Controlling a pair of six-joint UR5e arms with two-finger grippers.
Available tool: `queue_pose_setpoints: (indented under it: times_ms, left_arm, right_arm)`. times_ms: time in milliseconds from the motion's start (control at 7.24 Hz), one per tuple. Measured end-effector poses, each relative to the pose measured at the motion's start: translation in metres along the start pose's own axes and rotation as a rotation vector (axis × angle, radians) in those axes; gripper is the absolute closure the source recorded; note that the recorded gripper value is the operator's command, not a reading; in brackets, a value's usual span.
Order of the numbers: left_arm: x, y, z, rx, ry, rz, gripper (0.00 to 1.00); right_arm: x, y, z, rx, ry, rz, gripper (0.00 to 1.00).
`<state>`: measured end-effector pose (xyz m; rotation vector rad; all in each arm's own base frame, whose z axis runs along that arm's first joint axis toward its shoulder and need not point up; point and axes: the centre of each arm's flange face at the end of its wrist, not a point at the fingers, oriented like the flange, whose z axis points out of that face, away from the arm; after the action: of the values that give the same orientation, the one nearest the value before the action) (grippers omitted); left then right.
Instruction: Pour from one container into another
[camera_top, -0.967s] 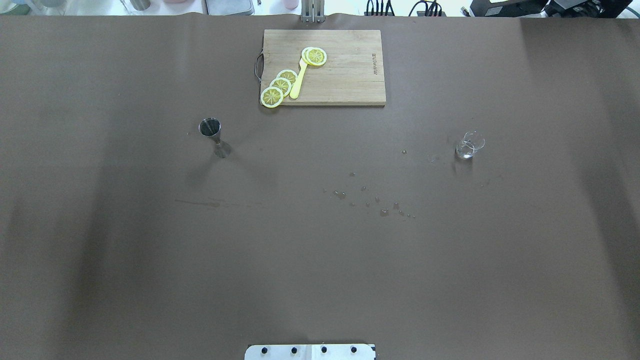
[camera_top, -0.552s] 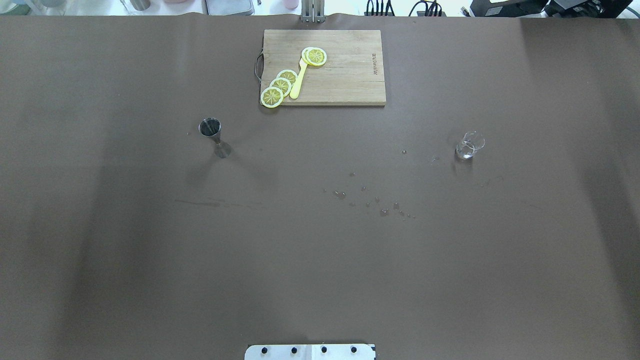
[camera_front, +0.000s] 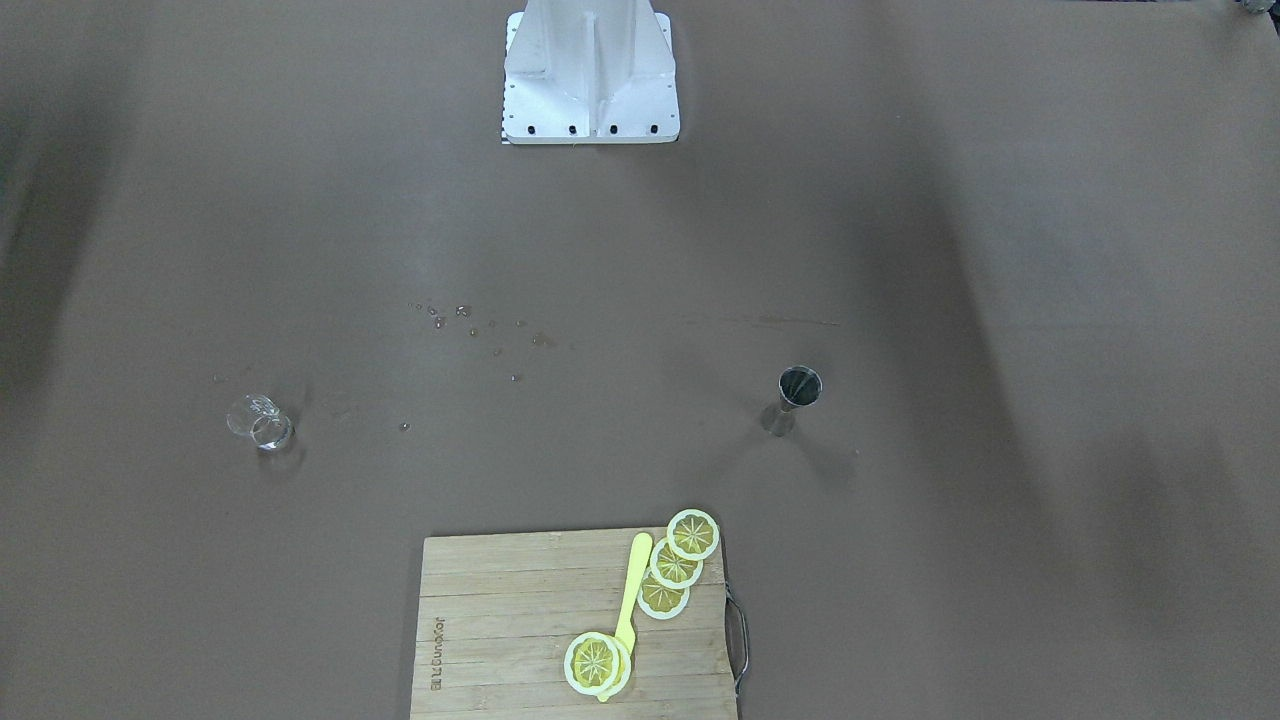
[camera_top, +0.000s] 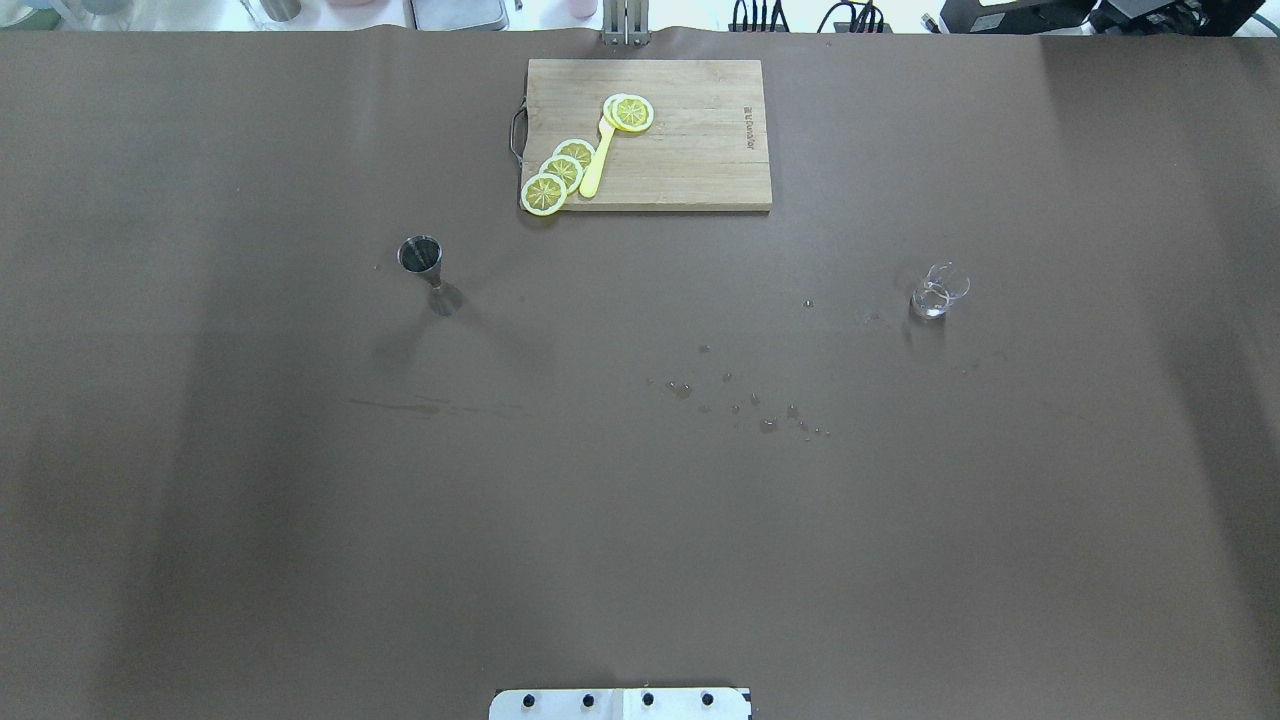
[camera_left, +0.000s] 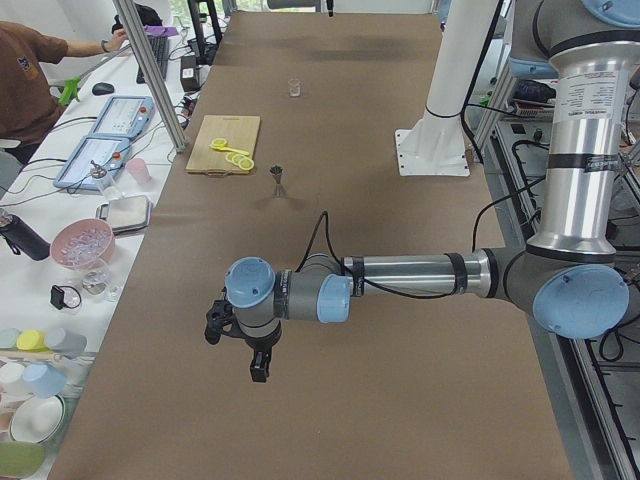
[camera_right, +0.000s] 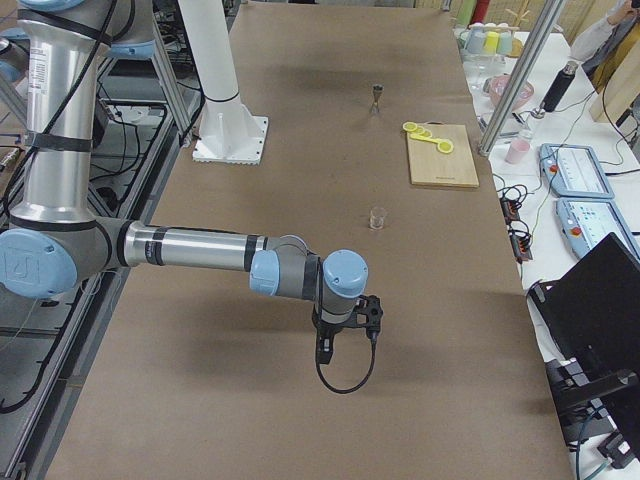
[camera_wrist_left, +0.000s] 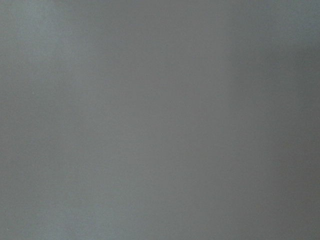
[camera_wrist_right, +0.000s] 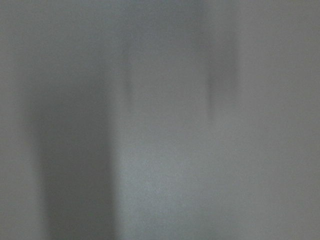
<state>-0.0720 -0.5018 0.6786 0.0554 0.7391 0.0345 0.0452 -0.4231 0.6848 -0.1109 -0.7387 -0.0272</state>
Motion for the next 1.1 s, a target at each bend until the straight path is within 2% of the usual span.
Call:
queue_pose_setpoints:
  times_ms: [1105]
  left_arm:
    - [0.004,0.011,-0.013,0.023,0.009,-0.001,0.01]
  right_arm:
    - [0.004,0.007,0.003,-0.007,-0.002,0.017,0.0]
